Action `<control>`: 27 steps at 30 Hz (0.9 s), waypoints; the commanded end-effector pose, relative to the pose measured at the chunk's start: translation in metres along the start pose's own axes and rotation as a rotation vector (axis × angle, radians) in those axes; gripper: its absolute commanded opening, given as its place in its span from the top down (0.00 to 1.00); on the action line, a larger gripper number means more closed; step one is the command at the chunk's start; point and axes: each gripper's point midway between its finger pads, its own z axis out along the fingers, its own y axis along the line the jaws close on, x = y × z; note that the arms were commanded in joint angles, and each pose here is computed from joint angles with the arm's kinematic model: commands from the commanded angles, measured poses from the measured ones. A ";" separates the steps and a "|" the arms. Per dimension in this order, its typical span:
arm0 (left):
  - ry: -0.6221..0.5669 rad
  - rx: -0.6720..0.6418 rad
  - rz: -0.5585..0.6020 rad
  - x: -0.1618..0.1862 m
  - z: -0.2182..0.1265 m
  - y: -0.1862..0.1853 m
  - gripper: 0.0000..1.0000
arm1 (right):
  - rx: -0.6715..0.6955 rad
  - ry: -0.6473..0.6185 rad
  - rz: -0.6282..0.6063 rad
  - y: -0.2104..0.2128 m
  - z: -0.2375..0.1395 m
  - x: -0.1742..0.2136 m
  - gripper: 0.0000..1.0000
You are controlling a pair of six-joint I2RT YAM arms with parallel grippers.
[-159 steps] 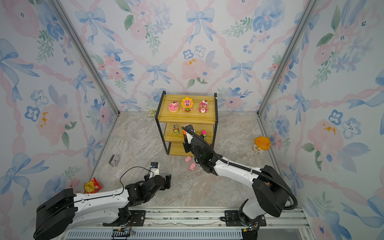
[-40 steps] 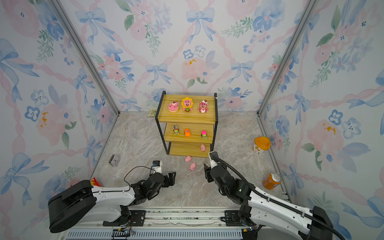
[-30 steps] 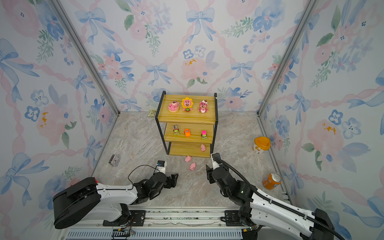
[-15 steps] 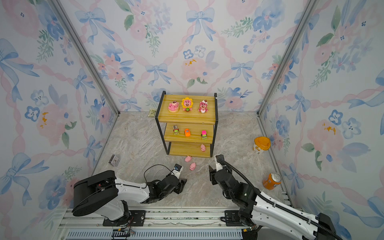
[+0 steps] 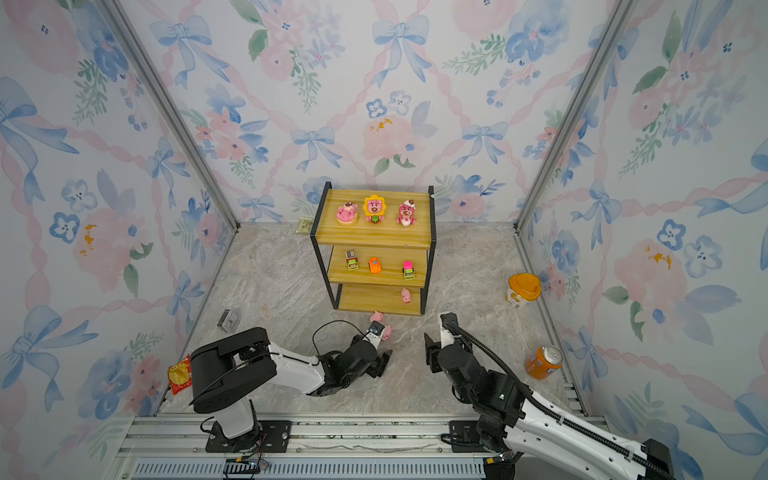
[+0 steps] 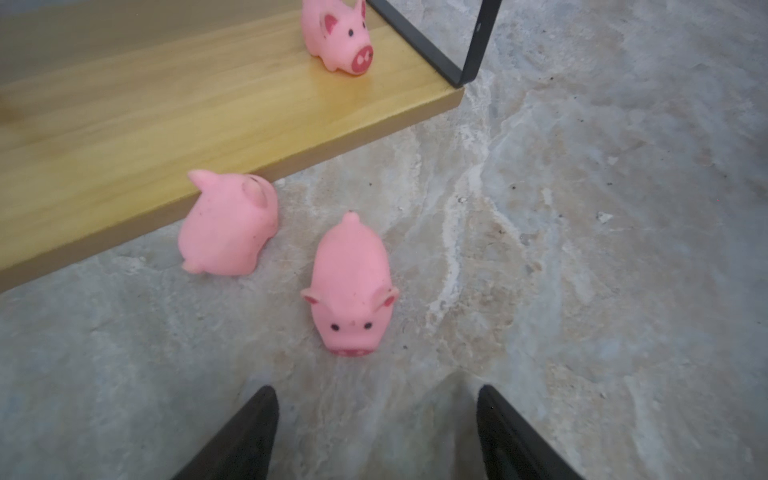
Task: Place and organize the plastic toys onto the shelf
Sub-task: 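Reach the left gripper forward over the pink pigs near the shelf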
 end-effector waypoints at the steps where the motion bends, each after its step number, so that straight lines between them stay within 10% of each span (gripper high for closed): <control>1: 0.045 -0.018 0.020 0.012 0.008 0.008 0.23 | 0.051 0.017 -0.015 -0.015 -0.003 0.010 0.33; 27: 0.064 -0.028 -0.010 0.011 0.029 0.013 0.47 | 0.091 -0.003 0.049 -0.039 -0.013 0.012 0.32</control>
